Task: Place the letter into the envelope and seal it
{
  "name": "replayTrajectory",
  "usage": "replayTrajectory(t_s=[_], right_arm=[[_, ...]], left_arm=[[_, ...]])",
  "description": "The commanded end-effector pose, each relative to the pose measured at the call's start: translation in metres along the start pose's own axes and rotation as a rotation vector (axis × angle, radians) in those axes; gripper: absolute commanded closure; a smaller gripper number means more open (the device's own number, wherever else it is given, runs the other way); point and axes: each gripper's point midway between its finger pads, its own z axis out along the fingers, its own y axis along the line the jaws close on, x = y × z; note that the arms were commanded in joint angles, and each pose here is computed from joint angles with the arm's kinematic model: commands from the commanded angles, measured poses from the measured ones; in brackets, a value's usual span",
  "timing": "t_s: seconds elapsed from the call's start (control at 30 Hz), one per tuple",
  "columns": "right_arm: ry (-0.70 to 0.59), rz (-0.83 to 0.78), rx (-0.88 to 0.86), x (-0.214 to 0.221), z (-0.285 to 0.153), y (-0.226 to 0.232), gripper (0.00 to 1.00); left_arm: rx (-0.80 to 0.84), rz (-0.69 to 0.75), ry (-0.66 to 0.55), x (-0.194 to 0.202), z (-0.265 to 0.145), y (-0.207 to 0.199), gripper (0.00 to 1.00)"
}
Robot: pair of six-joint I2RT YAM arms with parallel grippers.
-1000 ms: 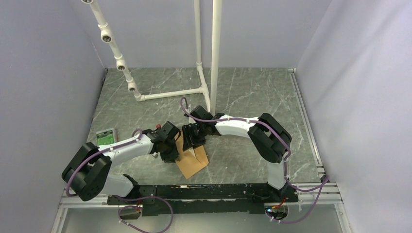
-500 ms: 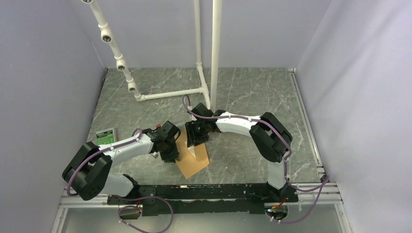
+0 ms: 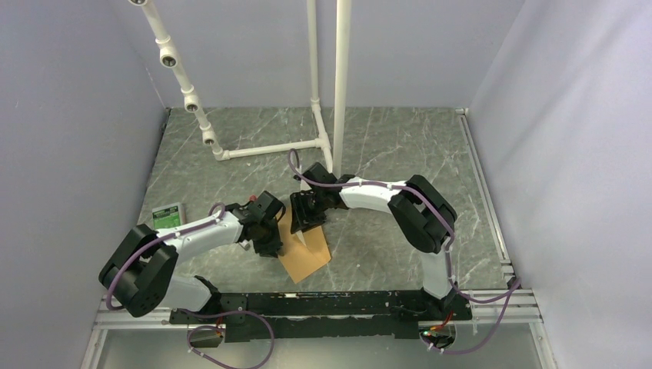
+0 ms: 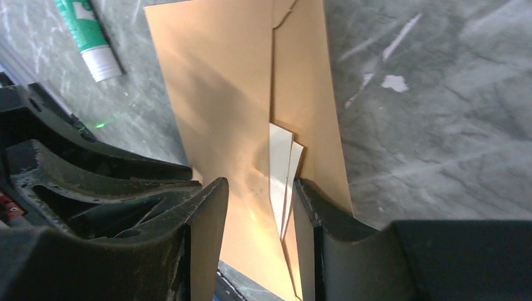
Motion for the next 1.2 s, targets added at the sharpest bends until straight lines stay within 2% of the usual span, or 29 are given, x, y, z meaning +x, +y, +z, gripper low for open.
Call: replayTrajectory(t_s=[0.0, 0.33, 0.47, 0.63, 0.77, 0.93, 1.1, 1.17], right_arm=[[0.008, -0.017, -0.141, 0.000, 0.006, 0.022, 0.54], [0.016, -0.003, -0.177, 0.000, 0.005, 0.024, 0.54], [-0.067, -0.011, -0.161, -0.022, -0.019, 0.020, 0.55], [-0.220, -0.112, -0.116, -0.053, -0.058, 0.024, 0.56], [-0.340, -0.177, -0.072, -0.069, -0.091, 0.031, 0.56], [-0.463, -0.199, 0.041, -0.081, -0.122, 0.022, 0.54], [-0.487, -0.221, 0.095, -0.086, -0.130, 0.017, 0.53], [-0.488, -0.226, 0.103, -0.088, -0.130, 0.017, 0.52]], left_arm=[[-0.033, 0.072, 0.011, 0.001, 0.012, 0.009, 0.75], [-0.016, 0.105, -0.018, -0.013, 0.008, -0.001, 0.77], [0.009, 0.087, -0.065, -0.019, 0.000, -0.003, 0.77], [0.085, 0.079, -0.147, -0.031, -0.021, -0.015, 0.75], [0.079, 0.060, -0.252, -0.051, -0.041, -0.015, 0.73], [-0.056, -0.037, -0.362, -0.073, -0.068, 0.009, 0.60], [-0.263, -0.236, -0.386, -0.077, -0.082, 0.052, 0.30], [-0.320, -0.305, -0.376, -0.074, -0.081, 0.067, 0.23]])
